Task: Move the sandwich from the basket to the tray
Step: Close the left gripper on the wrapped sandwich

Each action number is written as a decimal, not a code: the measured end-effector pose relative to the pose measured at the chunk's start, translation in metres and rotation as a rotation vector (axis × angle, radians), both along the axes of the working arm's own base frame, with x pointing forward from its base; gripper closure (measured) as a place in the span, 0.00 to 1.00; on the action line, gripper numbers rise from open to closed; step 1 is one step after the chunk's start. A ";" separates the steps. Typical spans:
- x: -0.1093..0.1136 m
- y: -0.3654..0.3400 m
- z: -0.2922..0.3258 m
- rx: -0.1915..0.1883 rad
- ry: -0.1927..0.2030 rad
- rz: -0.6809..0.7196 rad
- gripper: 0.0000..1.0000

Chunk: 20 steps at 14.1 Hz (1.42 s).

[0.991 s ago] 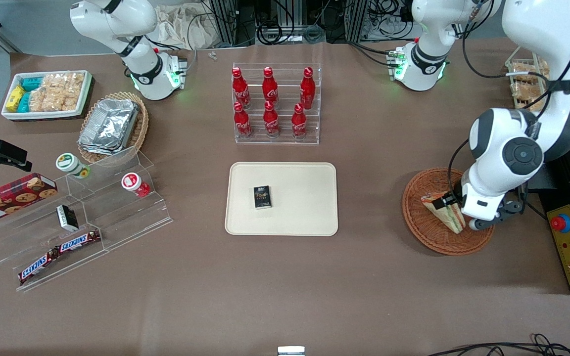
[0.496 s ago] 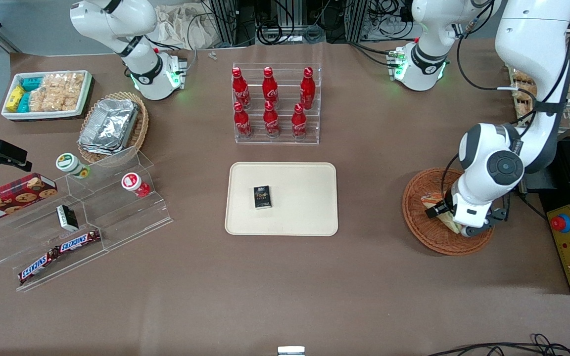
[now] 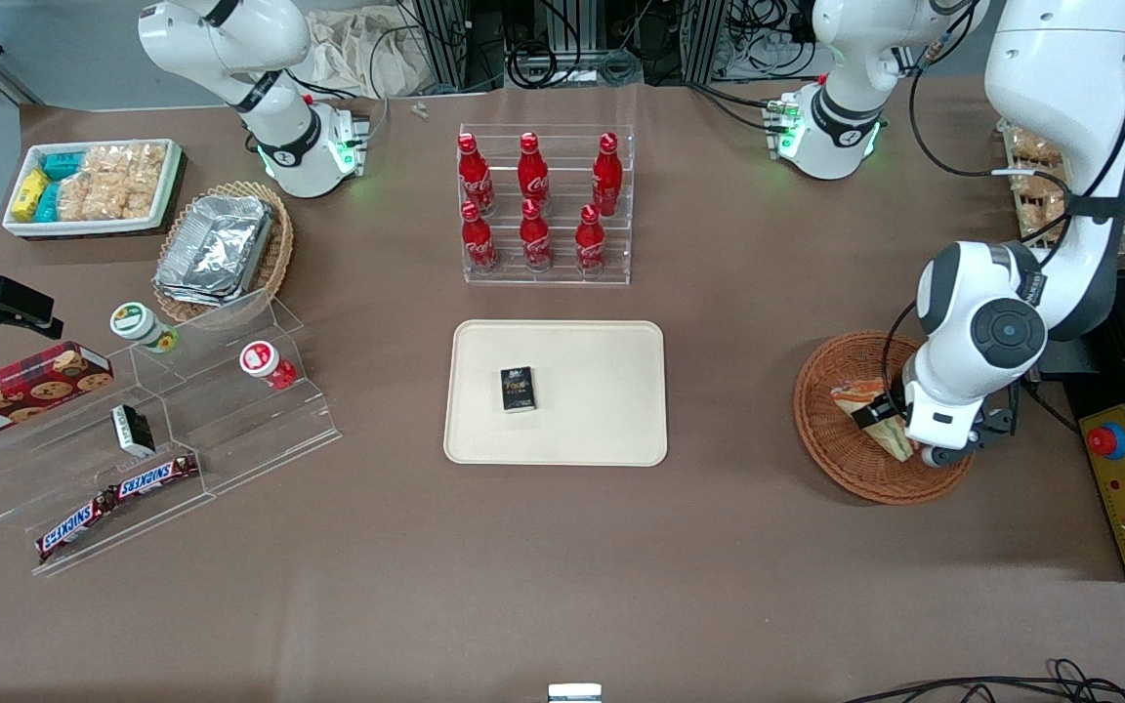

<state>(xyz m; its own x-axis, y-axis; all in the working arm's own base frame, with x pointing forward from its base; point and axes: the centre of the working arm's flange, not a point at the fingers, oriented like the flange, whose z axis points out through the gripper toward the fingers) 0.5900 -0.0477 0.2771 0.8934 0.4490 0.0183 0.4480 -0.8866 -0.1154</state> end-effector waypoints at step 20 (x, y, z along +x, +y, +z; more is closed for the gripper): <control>0.020 0.004 0.011 0.027 0.077 -0.004 0.83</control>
